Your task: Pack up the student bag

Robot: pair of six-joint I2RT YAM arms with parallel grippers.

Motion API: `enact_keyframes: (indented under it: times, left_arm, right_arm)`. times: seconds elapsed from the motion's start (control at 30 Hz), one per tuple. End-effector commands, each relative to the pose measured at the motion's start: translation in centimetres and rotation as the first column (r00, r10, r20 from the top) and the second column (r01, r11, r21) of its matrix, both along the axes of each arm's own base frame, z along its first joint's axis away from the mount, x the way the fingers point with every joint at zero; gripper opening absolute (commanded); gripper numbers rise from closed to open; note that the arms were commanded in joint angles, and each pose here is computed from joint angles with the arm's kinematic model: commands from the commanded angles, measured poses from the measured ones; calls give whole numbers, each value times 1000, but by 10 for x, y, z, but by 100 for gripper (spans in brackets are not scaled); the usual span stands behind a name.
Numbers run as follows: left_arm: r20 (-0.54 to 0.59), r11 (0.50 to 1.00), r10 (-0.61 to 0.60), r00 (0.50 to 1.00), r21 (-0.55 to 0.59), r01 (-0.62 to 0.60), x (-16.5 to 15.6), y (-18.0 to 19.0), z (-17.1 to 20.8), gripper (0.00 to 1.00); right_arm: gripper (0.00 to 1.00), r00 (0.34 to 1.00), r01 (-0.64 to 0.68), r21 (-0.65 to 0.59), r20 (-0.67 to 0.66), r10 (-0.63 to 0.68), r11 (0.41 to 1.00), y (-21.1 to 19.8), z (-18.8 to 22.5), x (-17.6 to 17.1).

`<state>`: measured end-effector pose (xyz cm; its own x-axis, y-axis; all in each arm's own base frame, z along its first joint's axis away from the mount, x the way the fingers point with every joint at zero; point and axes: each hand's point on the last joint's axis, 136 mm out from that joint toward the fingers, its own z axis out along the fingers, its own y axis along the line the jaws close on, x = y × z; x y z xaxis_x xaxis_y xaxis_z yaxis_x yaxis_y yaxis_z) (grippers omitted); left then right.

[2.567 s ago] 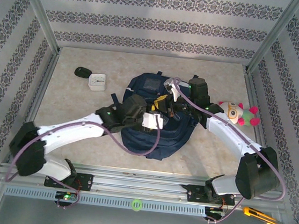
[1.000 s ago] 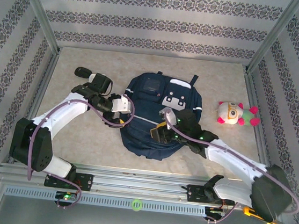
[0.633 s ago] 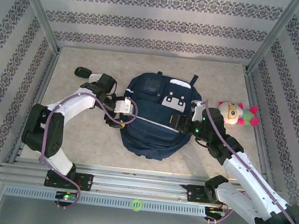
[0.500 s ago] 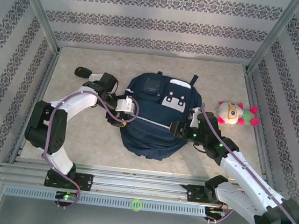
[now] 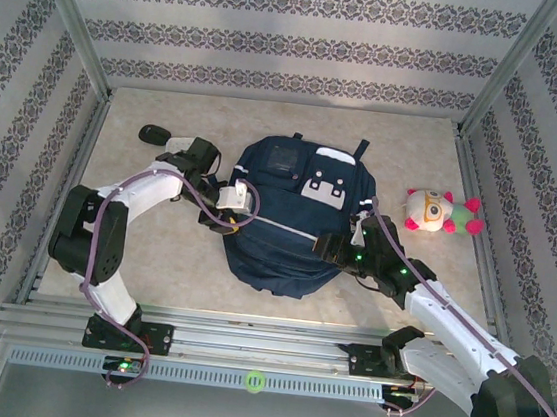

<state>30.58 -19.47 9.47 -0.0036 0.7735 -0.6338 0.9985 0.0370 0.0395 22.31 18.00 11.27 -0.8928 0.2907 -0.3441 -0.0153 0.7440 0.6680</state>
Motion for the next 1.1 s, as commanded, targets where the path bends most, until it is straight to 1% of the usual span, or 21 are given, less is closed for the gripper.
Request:
enact_keyframes:
  times: [0.0,0.03,0.13,0.2,0.23,0.27,0.3,0.4,0.47,0.57,0.6,0.63,0.67,0.8,0.87,0.93,1.07]
  left_arm:
    - [-38,998,-1,999,-56,-1,-17,-6,10,51]
    - [-41,998,4,999,-59,-7,-18,-6,10,49]
    - [-57,997,7,998,-72,-11,-26,-7,12,39]
    - [-52,996,22,998,-87,-27,-26,-8,15,39]
    - [-47,994,34,998,-98,-38,-25,-9,15,40]
    - [-39,992,59,997,-110,-63,-22,-10,16,46]
    - [-31,988,89,996,-120,-92,-17,-11,15,48]
    - [-31,981,134,990,-136,-137,-11,-12,11,49]
    - [-39,974,169,985,-146,-173,-5,-13,10,56]
    - [-41,956,242,969,-158,-245,8,-13,5,58]
    - [-48,955,246,968,-160,-250,9,-14,4,58]
    - [-56,955,244,968,-163,-250,10,-15,2,56]
    - [-68,954,242,968,-165,-250,10,-16,2,51]
    - [-97,959,217,971,-165,-231,4,-18,5,28]
    - [-108,963,202,974,-161,-217,-4,-17,8,20]
    - [-123,965,191,974,-157,-209,-12,-15,12,15]
    - [-153,968,173,973,-154,-197,-29,-13,15,9]
  right_arm:
    - [60,999,-1,32,37,0,999,3,8,4]
    - [60,999,2,31,41,-4,1000,3,8,4]
    - [60,999,4,35,49,-6,999,3,8,5]
    - [60,999,4,41,54,-6,999,4,9,6]
    - [60,999,5,41,52,-7,999,4,9,6]
    - [60,998,3,44,57,-5,999,4,9,6]
    - [60,998,2,46,59,-4,999,5,10,7]
    - [59,998,-4,51,67,0,999,7,12,7]
    - [59,998,-5,50,70,1,999,7,12,7]
    - [59,998,-7,53,70,3,999,8,11,5]
    - [59,997,-8,55,71,4,998,8,11,5]
    - [59,998,-7,54,70,3,999,8,10,5]
    - [59,997,-7,54,71,3,999,8,10,5]
    - [59,997,1,49,71,-5,999,5,8,2]
    - [59,997,12,41,74,-15,999,2,7,2]
    - [59,997,24,30,72,-26,999,-1,4,2]
    - [60,998,48,33,50,-49,998,-4,0,3]
